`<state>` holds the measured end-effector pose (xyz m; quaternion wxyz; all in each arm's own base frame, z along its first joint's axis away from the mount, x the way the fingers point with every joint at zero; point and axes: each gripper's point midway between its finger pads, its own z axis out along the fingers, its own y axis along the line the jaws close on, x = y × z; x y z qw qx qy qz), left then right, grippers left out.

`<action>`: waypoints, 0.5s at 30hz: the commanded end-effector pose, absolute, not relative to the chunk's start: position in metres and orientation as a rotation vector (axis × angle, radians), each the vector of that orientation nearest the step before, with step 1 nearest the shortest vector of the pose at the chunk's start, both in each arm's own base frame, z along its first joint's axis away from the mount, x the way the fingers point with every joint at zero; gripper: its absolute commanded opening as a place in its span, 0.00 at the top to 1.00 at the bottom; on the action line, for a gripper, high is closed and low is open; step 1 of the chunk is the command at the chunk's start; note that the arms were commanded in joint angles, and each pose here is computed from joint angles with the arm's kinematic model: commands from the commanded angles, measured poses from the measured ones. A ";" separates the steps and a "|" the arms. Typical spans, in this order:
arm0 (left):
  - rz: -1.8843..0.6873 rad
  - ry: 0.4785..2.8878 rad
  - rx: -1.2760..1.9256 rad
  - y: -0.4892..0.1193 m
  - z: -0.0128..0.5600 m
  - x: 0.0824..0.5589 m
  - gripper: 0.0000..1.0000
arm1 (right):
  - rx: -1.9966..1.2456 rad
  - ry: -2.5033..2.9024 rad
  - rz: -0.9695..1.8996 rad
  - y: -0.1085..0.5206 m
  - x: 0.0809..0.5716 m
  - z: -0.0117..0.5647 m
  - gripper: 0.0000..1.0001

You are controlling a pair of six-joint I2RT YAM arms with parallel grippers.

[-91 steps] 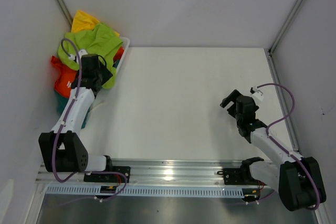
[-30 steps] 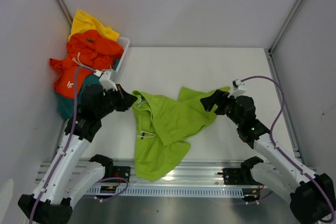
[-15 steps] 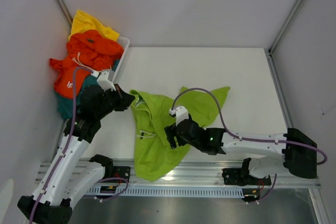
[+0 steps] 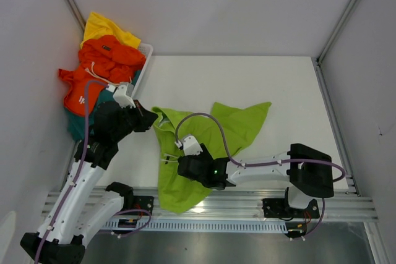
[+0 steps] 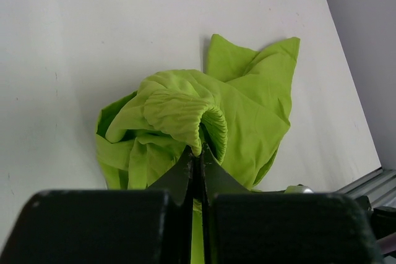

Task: Fold and stack the shorts
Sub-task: Move the shorts to the center of the board, then flatten the shorts out

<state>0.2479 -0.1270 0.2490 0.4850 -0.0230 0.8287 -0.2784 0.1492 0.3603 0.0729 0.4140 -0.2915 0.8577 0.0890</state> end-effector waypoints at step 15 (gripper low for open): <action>-0.698 1.991 -0.043 -0.130 0.253 0.249 1.00 | -0.540 2.010 0.004 0.319 0.249 0.163 0.99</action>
